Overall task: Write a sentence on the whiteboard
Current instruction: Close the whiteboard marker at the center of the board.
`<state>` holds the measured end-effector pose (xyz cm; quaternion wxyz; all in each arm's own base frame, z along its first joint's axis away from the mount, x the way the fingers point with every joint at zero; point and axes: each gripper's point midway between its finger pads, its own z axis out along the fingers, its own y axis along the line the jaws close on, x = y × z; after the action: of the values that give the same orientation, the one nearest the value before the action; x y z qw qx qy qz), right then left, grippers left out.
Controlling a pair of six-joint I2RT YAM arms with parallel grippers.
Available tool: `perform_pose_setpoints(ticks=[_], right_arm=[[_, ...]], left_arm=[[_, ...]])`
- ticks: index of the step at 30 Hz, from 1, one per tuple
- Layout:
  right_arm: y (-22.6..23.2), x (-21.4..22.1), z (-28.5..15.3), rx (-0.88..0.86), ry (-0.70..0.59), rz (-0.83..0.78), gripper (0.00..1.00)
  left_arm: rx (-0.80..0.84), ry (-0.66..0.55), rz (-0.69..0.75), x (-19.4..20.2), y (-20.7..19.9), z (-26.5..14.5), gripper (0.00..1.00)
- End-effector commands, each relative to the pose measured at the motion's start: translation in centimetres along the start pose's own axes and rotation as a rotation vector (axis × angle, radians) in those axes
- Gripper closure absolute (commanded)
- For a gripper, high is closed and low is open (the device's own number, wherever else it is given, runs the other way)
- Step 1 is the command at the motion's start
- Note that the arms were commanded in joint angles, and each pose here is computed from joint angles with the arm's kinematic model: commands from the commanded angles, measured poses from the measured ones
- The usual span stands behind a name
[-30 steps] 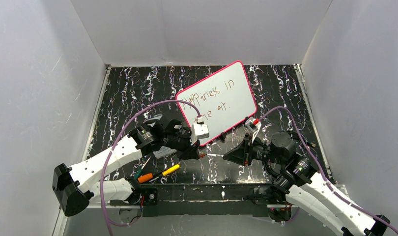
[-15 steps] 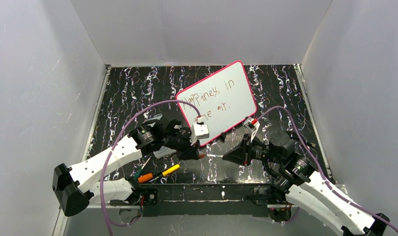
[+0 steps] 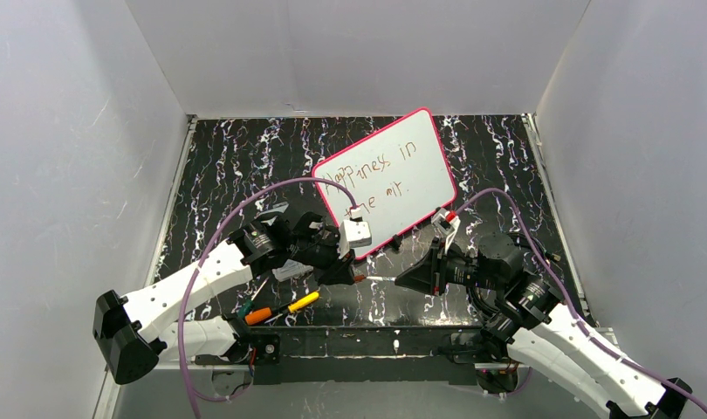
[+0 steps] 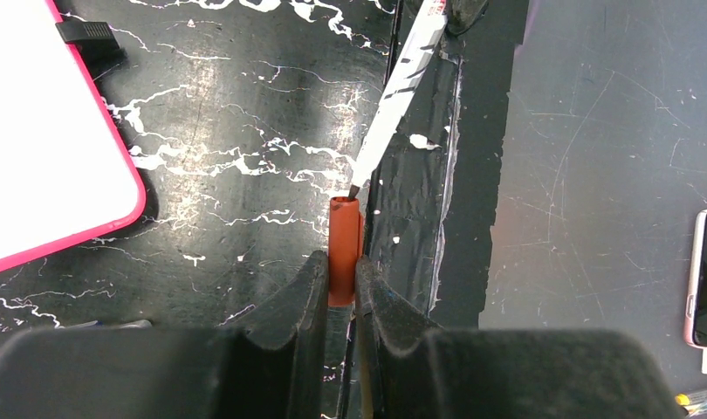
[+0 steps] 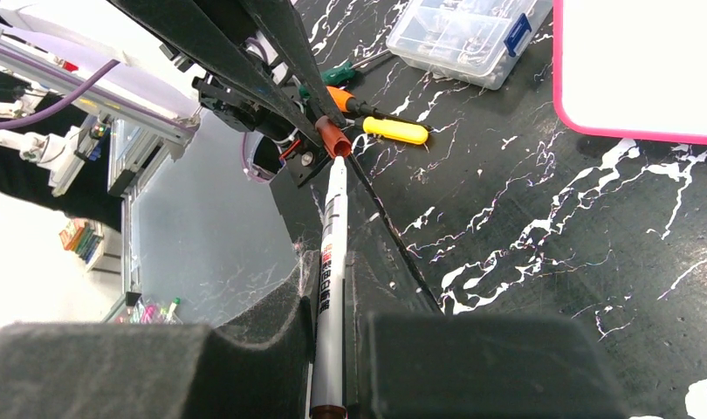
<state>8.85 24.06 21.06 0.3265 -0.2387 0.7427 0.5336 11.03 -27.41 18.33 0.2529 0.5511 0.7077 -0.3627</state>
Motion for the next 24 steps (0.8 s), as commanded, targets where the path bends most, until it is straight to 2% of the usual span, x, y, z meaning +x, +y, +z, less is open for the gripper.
perform_pose_setpoints(ticks=[1, 11, 24], right_arm=[[1.7, -1.7, -0.2, -0.055, -0.040, -0.043, 0.99], [2.1, -1.5, -0.1, -0.081, -0.023, -0.042, 0.99], [4.5, -1.4, -0.4, -0.211, 0.009, -0.032, 0.99]], left_arm=[[0.027, -0.004, 0.009, 0.2, -0.7, -0.4, 1.00], [0.040, -0.011, 0.013, 0.0, -1.1, -0.5, 1.00], [0.117, -0.011, 0.071, -0.1, -3.9, -0.5, 1.00]])
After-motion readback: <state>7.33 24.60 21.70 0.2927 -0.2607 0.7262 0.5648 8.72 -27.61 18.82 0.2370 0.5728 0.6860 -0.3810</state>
